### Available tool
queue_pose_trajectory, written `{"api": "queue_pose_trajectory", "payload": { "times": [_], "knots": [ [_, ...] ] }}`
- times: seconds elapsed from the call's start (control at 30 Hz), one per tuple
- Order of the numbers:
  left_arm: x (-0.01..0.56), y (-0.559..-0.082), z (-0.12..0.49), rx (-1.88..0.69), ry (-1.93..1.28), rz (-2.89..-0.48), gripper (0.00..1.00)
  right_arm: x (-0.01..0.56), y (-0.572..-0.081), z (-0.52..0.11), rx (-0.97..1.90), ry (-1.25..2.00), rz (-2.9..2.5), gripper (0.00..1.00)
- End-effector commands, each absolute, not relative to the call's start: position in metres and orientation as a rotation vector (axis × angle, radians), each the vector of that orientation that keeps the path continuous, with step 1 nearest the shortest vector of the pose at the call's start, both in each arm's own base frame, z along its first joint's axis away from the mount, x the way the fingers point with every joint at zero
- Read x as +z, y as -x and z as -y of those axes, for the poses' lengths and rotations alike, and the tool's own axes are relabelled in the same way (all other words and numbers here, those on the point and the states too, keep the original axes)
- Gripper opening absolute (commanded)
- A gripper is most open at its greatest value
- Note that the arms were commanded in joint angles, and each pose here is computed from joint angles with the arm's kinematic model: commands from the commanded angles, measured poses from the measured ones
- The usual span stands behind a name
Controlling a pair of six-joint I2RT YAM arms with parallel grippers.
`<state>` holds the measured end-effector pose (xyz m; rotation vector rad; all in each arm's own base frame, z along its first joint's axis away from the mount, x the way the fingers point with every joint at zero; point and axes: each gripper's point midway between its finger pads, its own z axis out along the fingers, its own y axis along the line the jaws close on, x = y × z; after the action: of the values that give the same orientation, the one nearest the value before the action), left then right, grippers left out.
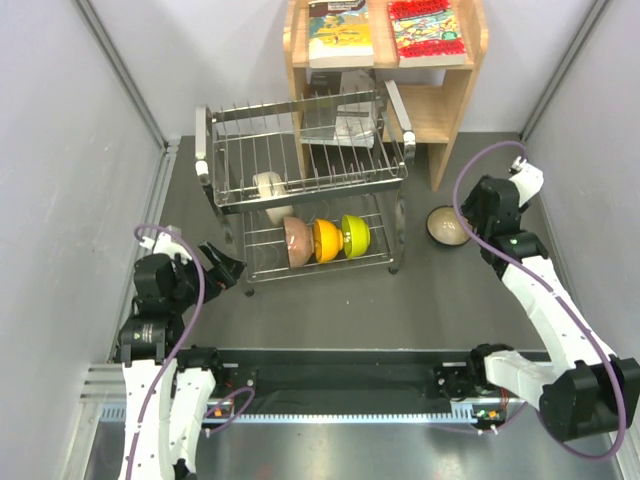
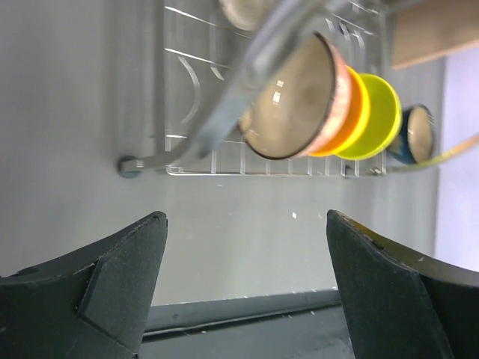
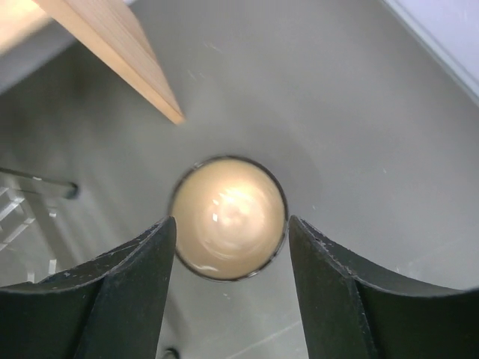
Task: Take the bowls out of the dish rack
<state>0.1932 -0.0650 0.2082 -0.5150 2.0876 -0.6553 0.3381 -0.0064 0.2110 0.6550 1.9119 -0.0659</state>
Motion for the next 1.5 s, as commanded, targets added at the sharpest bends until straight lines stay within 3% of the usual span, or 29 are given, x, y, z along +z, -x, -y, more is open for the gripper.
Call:
{"api": "queue_pose_trajectory", "payload": {
  "times": [0.0, 0.27, 0.43, 0.73, 0.97, 1.13, 1.27, 1.47],
  "knots": [
    [0.225, -0.199, 0.080, -0.755, 0.393, -2.031, 0.91, 0.245, -0.338, -0.002, -0.015, -0.593, -1.879, 0.63],
    [0.257, -0.218, 0.078, -0.699, 0.249, -1.981, 0.92, 0.243, -0.335, -0.014, 0.033, -0.534, -1.893, 0.63],
    [0.306, -0.237, 0.074, -0.638, 0.120, -1.892, 0.94, 0.245, -0.338, -0.018, 0.053, -0.513, -1.890, 0.63],
    [0.376, -0.233, 0.114, -0.855, -0.132, -1.691, 0.93, 0.241, -0.341, -0.021, 0.064, -0.490, -1.899, 0.64],
    [0.429, -0.250, 0.094, -0.640, -0.130, -1.678, 0.96, 0.238, -0.346, -0.028, 0.095, -0.472, -1.911, 0.64],
    [0.431, -0.264, 0.112, -0.776, -0.166, -1.684, 0.95, 0.236, -0.349, -0.031, 0.101, -0.458, -1.919, 0.64],
    [0.391, -0.254, 0.135, -0.893, -0.197, -1.769, 0.93, 0.235, -0.352, -0.033, 0.106, -0.444, -1.924, 0.64],
    [0.350, -0.227, 0.141, -0.793, -0.197, -1.824, 0.95, 0.228, -0.353, -0.037, 0.129, -0.435, -1.938, 0.64]
  ]
}}
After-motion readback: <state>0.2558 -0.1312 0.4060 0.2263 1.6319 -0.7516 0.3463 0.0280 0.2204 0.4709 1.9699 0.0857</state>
